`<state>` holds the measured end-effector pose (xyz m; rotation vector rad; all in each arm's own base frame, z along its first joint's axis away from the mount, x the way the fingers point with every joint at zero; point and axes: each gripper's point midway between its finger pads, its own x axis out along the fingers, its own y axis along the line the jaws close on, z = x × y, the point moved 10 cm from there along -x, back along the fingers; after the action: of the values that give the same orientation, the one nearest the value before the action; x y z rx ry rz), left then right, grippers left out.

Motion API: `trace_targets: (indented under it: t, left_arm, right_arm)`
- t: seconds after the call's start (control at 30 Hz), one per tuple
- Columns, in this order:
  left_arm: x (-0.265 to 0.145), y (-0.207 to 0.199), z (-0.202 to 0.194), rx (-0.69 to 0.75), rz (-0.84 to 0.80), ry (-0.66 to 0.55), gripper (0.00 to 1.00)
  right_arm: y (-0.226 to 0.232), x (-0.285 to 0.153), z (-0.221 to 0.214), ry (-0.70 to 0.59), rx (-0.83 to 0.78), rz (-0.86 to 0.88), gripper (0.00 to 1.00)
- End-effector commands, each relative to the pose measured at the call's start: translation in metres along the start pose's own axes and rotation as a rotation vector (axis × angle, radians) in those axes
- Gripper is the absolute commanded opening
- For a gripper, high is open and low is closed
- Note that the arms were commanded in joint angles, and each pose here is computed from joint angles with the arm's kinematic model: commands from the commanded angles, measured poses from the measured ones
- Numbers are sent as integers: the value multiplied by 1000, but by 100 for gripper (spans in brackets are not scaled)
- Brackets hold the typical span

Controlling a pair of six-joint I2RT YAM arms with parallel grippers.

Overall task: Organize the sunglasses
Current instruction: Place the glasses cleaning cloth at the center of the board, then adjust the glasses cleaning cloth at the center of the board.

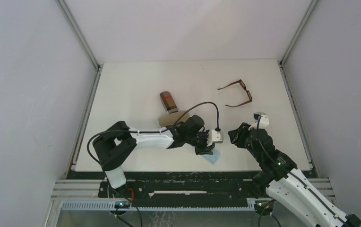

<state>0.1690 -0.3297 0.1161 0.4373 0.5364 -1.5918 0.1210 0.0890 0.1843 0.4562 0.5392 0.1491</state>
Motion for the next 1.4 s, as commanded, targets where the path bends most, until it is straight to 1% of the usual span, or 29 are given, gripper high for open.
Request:
trace_targets:
  t: [0.0,0.17,0.2,0.27,0.33,0.43,0.53,0.6,0.73,0.8,0.83,0.9,0.97,1.13,1.27,1.37]
  left_arm:
    - [-7,-10,15,10,-52,-110,32]
    - [-21,-7,15,-75,56,-154,37]
    - [-23,-7,16,-105,79,-164,40]
    - [-27,-6,20,-176,138,-182,43]
    - [-31,-4,21,-258,212,-168,43]
    - [-40,-2,15,-399,327,-153,43]
    - [-53,2,5,-585,438,-170,40]
    - [-60,2,-6,-677,490,-190,40]
    - [-73,-6,-25,-778,577,-266,43]
    - [-81,-11,-31,-822,606,-325,44]
    - [-84,-14,-39,-844,620,-340,48]
    - [-92,-17,-42,-871,654,-394,52]
    - [-97,-19,-46,-875,683,-412,54]
    - [-104,-20,-46,-846,710,-396,54]
    - [-106,-21,-46,-831,713,-392,54]
    - [-106,-21,-46,-826,710,-389,54]
  right_arm:
    - [4,-3,10,-44,8,22,37]
    - [2,-4,10,-52,18,1,38]
    - [1,-3,10,-52,21,-9,39]
    - [0,-3,8,-45,32,-31,40]
    - [-2,0,5,-16,35,-57,40]
    - [0,9,-4,90,15,-42,41]
    - [8,20,-14,254,-37,36,42]
    - [11,28,-19,353,-63,47,40]
    - [13,43,-29,488,-100,30,38]
    - [13,49,-35,551,-112,4,38]
    - [13,52,-38,572,-119,-3,38]
    - [15,56,-43,609,-134,-19,36]
    - [17,61,-48,638,-149,-27,36]
    - [18,69,-55,684,-205,-91,36]
    - [18,72,-57,702,-269,-180,37]
    - [18,72,-61,732,-299,-207,37]
